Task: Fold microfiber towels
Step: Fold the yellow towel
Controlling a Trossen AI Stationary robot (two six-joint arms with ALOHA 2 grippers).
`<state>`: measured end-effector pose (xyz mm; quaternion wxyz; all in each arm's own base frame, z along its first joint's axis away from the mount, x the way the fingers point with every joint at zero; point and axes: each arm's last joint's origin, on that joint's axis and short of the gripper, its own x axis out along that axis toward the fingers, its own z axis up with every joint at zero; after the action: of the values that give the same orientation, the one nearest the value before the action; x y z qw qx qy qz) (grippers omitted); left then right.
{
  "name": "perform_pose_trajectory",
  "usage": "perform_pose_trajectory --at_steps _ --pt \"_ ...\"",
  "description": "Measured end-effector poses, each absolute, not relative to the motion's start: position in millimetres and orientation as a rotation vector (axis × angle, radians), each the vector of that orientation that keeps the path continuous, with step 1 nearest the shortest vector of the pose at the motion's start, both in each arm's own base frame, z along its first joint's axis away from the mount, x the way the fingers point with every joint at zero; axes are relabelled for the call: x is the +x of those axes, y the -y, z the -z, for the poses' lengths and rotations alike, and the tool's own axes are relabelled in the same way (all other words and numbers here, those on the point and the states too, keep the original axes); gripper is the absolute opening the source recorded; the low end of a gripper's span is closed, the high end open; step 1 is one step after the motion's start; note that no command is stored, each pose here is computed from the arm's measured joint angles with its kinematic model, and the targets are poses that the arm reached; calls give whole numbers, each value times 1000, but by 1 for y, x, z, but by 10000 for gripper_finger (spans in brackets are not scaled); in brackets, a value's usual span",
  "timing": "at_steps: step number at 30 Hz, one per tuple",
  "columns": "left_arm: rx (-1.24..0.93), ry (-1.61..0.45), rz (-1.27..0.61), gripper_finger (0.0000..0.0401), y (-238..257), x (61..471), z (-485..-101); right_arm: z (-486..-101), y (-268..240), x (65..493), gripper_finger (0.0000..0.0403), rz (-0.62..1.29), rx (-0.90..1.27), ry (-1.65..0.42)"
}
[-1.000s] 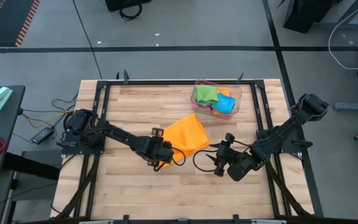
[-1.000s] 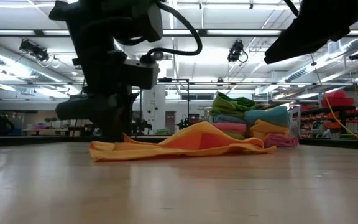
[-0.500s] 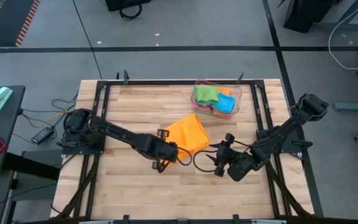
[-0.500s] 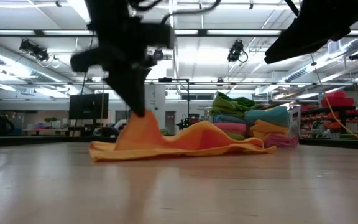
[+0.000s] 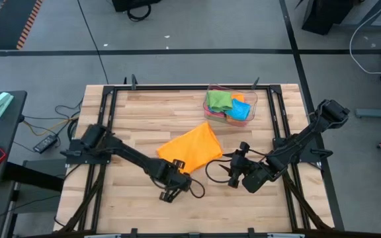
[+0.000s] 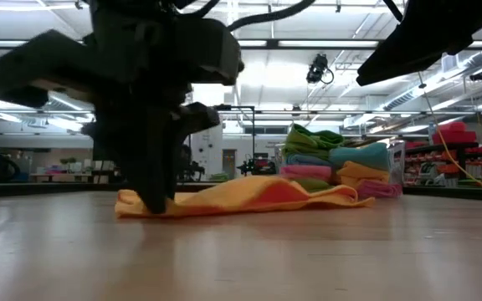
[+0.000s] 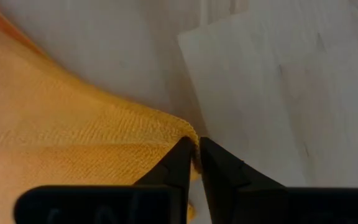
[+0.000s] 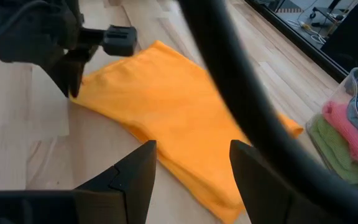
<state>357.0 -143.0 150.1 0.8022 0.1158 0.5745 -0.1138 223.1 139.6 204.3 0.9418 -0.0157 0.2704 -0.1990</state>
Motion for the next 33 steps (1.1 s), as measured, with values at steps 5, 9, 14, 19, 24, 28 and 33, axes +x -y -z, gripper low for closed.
perform_pose_trajectory --at_steps 5,9,14,19,24,28,33 --pt "238 -1233 225 102 144 350 -163 -204 -140 223 213 406 -32 -552" --pt "267 -1264 147 171 138 340 -177 -204 -140 223 213 406 -33 -552" --pt "473 -1379 -42 219 124 322 -183 -204 -139 223 213 406 -33 -552" --pt "563 -1476 -118 217 108 306 -161 -204 -139 223 213 406 -33 -552" --pt "663 -1516 -190 192 97 292 -142 -204 -139 223 213 406 -35 -553" --pt "768 -1505 -214 174 96 285 -135 -204 -139 223 213 405 -41 -553" --pt "842 -1483 -238 160 92 280 -126 -204 -139 223 213 407 -42 -552"
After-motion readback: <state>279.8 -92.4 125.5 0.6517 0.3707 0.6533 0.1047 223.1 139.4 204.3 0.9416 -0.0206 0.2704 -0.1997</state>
